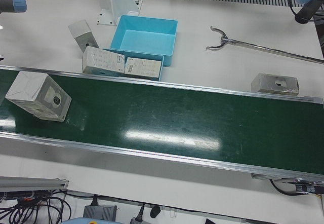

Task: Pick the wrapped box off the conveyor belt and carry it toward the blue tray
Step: 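Position the right hand beside the white wrapped box on the belt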

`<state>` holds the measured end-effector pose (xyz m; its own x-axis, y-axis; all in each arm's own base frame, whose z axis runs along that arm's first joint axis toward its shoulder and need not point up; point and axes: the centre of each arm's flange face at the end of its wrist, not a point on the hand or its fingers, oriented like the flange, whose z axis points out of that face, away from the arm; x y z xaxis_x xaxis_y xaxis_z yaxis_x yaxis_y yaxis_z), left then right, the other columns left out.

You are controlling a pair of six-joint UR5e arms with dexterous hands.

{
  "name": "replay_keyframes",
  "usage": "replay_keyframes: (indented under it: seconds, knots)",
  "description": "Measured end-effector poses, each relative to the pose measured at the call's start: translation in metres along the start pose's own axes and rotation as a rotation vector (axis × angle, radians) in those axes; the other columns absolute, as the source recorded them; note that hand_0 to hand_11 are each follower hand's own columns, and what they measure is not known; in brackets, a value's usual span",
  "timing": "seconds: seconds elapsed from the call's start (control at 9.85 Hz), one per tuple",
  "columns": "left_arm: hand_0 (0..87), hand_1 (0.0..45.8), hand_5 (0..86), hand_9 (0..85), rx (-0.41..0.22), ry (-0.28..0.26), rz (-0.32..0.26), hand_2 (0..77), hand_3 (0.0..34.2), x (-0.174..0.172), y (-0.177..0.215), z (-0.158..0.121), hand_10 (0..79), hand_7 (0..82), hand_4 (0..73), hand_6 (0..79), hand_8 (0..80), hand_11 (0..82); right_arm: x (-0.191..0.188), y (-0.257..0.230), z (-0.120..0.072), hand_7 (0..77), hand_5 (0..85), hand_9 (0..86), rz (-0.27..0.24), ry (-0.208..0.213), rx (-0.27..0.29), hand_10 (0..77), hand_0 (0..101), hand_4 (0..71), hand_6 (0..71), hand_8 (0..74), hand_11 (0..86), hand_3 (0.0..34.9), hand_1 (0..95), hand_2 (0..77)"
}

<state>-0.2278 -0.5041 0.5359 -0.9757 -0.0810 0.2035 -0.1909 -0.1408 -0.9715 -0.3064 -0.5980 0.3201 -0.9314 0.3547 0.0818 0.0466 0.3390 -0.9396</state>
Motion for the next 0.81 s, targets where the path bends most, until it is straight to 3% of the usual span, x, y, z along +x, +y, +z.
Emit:
replay_keyframes:
  seconds: [0.81]
  knots:
    - [0.0,0.0,1.1,0.0,0.000,0.000,0.000,1.1,0.0,0.0000,0.0000,0.0000,0.5,0.0,0.0,0.0,0.0,0.0,0.0075,-0.0069,0.0008,8.2,7.6,7.1,0.000,0.003,0.011,1.6,46,8.2,1.1,4.4,3.8,0.8,12.5,13.1]
